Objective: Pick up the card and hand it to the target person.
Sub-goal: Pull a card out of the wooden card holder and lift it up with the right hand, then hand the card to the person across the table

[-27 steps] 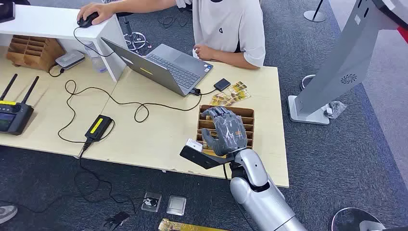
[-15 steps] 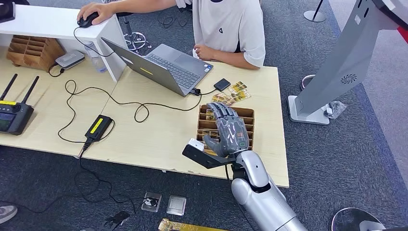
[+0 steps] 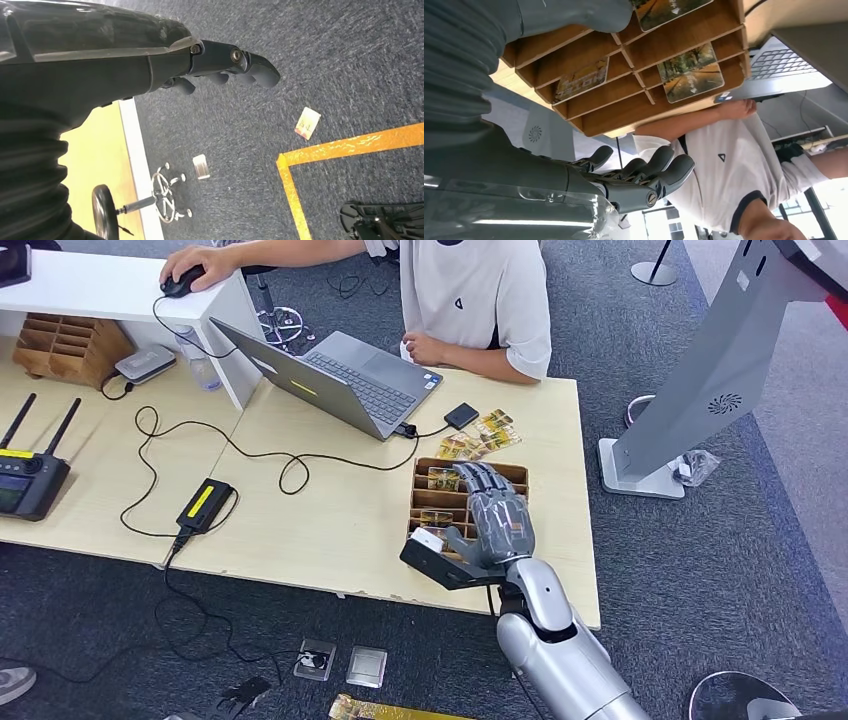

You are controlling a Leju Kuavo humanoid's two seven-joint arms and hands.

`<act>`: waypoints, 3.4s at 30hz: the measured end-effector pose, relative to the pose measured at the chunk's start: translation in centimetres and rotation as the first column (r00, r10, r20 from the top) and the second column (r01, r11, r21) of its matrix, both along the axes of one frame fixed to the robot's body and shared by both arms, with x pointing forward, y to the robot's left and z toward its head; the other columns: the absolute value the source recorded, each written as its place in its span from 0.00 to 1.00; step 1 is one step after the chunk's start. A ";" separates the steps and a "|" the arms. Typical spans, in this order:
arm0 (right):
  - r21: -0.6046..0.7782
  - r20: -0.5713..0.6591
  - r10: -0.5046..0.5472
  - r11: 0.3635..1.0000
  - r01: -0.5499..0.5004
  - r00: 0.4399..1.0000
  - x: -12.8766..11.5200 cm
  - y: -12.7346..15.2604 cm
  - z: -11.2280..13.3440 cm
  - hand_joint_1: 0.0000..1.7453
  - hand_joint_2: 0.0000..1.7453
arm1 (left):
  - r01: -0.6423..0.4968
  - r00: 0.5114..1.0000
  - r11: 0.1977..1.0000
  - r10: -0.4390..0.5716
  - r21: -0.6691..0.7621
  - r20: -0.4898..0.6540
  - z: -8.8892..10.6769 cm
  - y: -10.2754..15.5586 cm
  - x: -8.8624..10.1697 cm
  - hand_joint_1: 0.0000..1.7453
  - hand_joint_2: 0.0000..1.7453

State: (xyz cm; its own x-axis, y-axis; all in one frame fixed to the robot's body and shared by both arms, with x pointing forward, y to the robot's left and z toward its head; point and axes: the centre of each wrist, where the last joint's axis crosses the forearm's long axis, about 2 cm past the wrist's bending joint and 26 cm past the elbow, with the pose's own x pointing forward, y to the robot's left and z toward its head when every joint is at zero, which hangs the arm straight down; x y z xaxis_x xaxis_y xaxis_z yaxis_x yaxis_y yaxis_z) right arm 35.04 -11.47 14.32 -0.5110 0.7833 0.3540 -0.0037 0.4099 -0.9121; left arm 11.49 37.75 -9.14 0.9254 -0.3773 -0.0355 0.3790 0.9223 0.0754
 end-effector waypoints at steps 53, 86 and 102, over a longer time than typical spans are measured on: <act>-0.094 -0.014 -0.129 0.987 0.127 0.992 2.0 -3.8 -2.2 0.36 1.00 | 0.048 0.999 0.999 -0.048 -0.008 0.014 0.5 -0.5 1.9 0.00 1.00; -0.038 0.063 -0.197 0.979 0.200 0.978 1.6 -5.0 -2.3 1.00 1.00 | 0.091 0.995 0.996 -0.091 -0.002 0.031 0.7 -0.7 3.0 0.00 1.00; 0.202 0.373 -0.208 0.969 0.140 0.904 0.7 -5.1 6.1 1.00 1.00 | 0.038 0.999 0.999 -0.038 -0.014 0.025 0.2 -0.6 1.1 0.00 1.00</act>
